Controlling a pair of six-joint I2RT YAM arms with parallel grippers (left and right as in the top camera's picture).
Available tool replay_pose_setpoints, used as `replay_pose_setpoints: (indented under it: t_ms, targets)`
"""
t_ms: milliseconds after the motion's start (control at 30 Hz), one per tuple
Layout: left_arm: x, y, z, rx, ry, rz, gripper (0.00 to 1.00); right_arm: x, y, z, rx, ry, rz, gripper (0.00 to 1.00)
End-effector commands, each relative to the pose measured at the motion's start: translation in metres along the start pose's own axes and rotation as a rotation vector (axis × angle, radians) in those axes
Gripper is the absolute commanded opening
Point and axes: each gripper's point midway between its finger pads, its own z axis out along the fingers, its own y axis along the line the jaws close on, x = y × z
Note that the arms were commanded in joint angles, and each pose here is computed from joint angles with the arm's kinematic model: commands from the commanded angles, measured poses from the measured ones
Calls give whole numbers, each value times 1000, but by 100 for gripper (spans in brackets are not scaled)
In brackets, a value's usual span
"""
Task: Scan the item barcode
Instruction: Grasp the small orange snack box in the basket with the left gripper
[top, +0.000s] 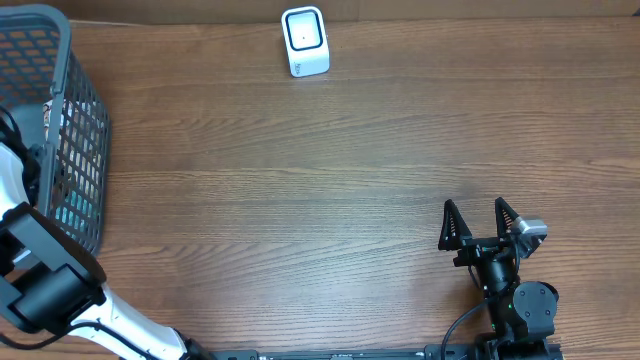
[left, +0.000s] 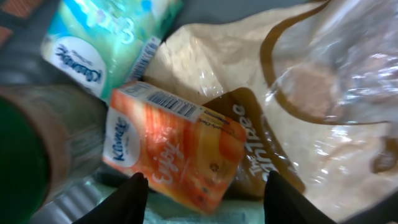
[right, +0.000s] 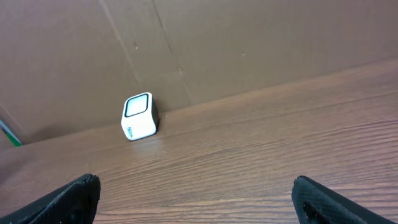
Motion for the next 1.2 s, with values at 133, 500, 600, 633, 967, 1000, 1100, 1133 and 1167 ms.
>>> replay_pose_setpoints:
  t_ms: [133,500,600,633,967,1000,1100,1133,1167]
  targets:
    - [2,9,23,-50,12,17,37,1,-1,0,6,-10,-2,100]
    - [-4,8,23,-47,-11,11,4,1,-1,0,6,-10,-2,100]
    - [1,10,23,-52,11,17,4,1,-1,0,5,-10,-2,100]
    - [2,10,22,-53,14,18,4,1,-1,0,5,-10,-2,100]
    - [-18,12,-25,-39,-30,9,4,1,-1,0,5,-10,-2,100]
    - [-24,12,-33,-32,-49,5,4,1,-1,0,6,-10,-2,100]
    - [-37,9,-57,-3,-102,-4,4,1,-1,0,5,-10,-2,100]
    - [-38,8,-62,9,-112,-5,4,1,-1,0,6,-10,-2,100]
    - [-39,9,-65,10,-118,-6,4,1,-1,0,5,-10,-2,100]
